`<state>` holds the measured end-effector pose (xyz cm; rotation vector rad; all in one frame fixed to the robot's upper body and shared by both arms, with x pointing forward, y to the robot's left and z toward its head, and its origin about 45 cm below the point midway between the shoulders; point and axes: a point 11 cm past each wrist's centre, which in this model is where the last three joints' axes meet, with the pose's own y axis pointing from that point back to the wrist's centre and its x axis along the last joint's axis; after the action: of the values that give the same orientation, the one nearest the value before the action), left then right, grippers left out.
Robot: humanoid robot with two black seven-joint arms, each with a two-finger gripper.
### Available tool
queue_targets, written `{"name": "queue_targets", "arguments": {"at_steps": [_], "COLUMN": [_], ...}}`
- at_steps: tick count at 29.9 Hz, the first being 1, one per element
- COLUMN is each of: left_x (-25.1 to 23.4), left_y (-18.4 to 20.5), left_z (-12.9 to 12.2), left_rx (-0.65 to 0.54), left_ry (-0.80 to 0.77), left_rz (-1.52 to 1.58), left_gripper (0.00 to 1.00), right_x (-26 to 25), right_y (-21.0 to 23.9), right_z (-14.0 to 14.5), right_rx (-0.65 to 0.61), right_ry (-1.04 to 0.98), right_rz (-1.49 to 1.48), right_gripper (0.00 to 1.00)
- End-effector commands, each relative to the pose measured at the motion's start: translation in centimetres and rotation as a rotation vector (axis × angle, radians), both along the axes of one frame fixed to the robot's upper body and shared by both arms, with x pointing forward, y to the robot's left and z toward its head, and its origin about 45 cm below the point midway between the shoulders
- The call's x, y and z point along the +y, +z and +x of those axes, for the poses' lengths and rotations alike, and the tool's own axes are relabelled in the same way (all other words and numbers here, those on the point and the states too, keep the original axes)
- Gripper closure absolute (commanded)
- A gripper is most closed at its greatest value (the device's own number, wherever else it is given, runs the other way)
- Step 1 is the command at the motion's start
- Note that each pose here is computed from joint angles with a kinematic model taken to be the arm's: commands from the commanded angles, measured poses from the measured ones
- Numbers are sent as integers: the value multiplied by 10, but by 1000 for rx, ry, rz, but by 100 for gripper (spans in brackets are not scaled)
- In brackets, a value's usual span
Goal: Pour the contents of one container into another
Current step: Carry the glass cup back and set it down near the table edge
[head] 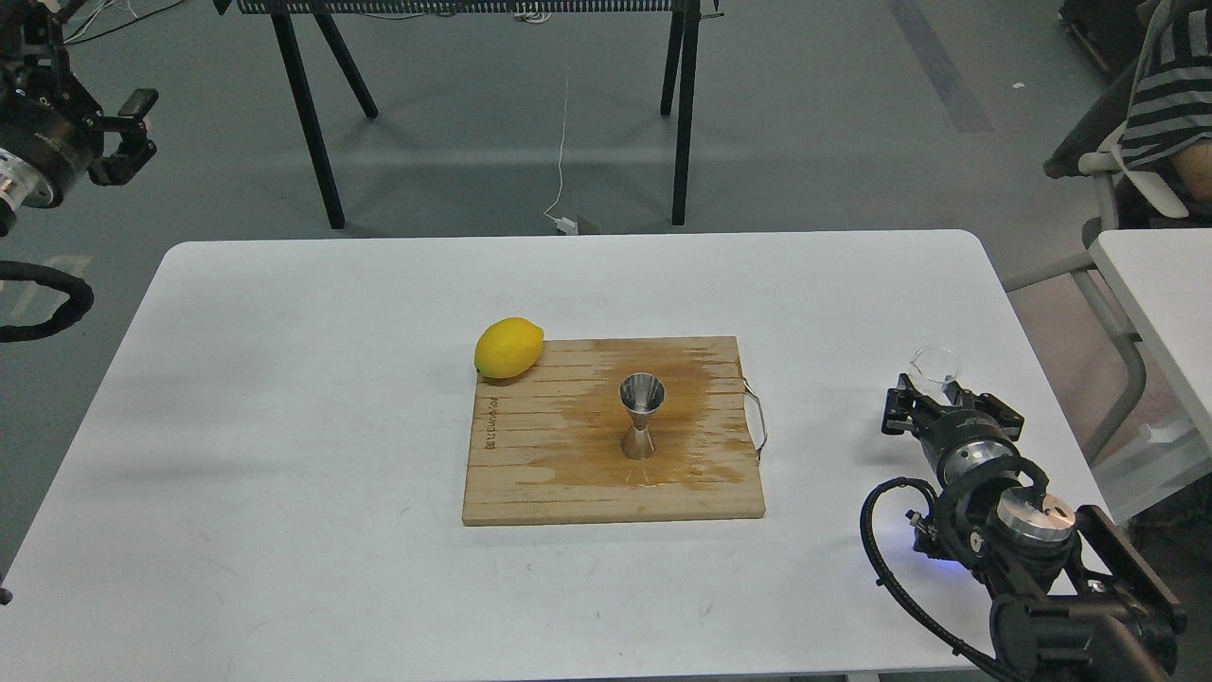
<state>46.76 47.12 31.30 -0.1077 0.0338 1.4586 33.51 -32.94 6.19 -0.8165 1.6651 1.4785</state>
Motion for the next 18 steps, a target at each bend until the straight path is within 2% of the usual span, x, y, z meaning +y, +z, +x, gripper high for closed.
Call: {"name": "queue_targets", "arguments": {"at_steps": [1, 5, 8, 9, 11, 18], "left_x": [0, 0, 0, 0, 0, 1], "left_y": [0, 0, 0, 0, 0, 2], "left_z": [0, 0, 0, 0, 0, 0], "left_rx": [1, -1, -1, -1, 1, -1], "left_ry": [0, 0, 0, 0, 0, 2], "left_rz": [0, 0, 0, 0, 0, 2], "left_gripper": [1, 1, 1, 1, 1, 1], "right_x": [3, 3, 2, 2, 2, 4], "right_y": [-2, -3, -5, -6, -5, -3], "right_z": [1, 1, 1, 1, 2, 5], "right_rx": [11, 35, 44, 44, 46, 50], "right_ry": [0, -4, -6, -6, -5, 0], "right_rz": [5, 0, -2, -2, 2, 4], "right_gripper": [75, 69, 59, 48, 10, 10]}}
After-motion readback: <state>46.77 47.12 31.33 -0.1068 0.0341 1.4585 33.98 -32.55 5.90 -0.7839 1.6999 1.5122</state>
